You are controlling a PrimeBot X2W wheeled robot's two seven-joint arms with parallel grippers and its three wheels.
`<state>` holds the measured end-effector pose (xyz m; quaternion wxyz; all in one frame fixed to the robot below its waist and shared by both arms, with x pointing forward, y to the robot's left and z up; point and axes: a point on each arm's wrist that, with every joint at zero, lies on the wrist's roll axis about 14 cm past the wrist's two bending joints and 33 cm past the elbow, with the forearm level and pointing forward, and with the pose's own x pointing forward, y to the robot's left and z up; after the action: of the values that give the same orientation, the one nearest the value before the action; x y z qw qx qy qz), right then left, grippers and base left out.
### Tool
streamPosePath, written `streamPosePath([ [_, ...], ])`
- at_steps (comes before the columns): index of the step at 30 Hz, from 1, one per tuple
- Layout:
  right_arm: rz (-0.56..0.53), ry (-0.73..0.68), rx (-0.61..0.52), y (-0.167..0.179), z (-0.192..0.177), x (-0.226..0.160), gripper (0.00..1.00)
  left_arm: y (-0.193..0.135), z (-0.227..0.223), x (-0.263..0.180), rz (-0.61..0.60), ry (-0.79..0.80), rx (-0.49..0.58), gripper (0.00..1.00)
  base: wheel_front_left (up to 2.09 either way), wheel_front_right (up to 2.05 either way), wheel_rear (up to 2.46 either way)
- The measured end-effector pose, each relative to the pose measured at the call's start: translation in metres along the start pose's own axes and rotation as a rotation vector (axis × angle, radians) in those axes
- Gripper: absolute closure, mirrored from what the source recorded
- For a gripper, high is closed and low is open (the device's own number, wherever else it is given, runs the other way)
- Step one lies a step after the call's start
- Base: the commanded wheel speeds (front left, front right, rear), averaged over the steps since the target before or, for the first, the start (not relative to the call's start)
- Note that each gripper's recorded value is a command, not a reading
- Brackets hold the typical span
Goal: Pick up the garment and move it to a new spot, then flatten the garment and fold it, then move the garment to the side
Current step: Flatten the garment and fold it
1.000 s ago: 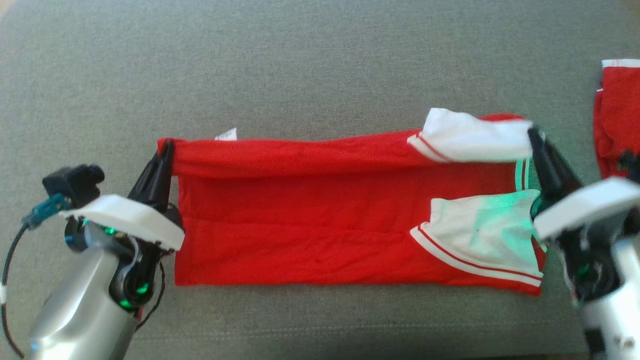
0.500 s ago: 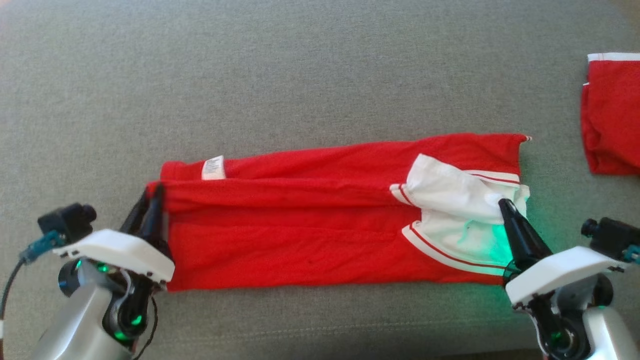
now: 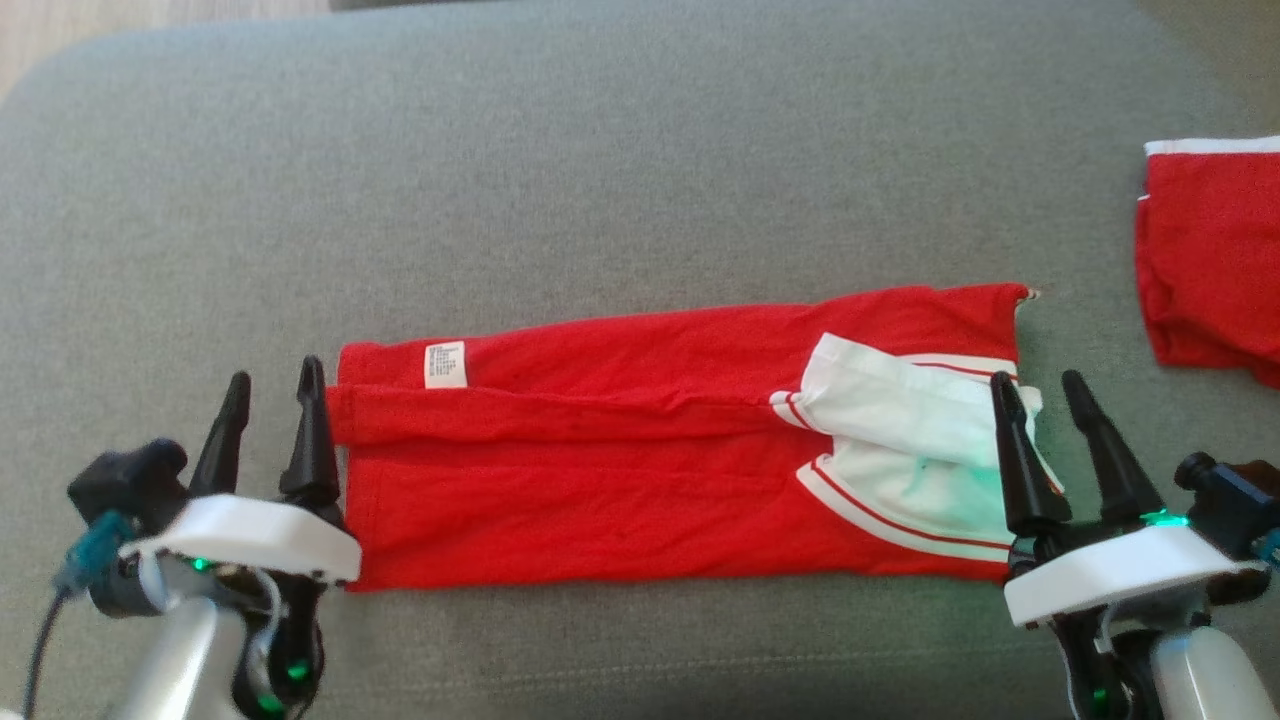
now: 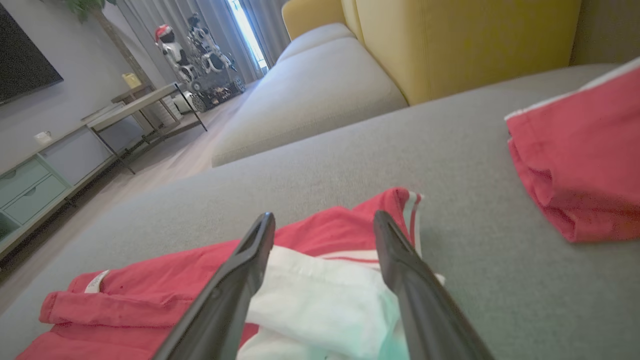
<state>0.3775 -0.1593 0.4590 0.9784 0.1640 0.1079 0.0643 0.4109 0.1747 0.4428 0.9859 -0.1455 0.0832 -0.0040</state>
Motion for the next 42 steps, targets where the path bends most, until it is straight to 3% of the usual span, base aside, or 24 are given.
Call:
streamPosePath([
  [10,0.040,-0.141,-0.186,0.015,0.039,-0.011,0.00,-0.022,0.033,-0.042,-0.040,-0.150,0.123,0.00,0.00,0.00,0.00],
  [34,0.035,-0.100,-0.202,0.016,0.027,-0.029,0.00,-0.022,0.013,-0.068,-0.055,-0.104,0.190,0.00,0.00,0.00,0.00],
  [42,-0.038,0.047,-0.196,-0.011,-0.004,-0.022,0.00,-0.021,0.009,-0.060,-0.058,-0.087,0.193,0.00,0.00,0.00,0.00],
])
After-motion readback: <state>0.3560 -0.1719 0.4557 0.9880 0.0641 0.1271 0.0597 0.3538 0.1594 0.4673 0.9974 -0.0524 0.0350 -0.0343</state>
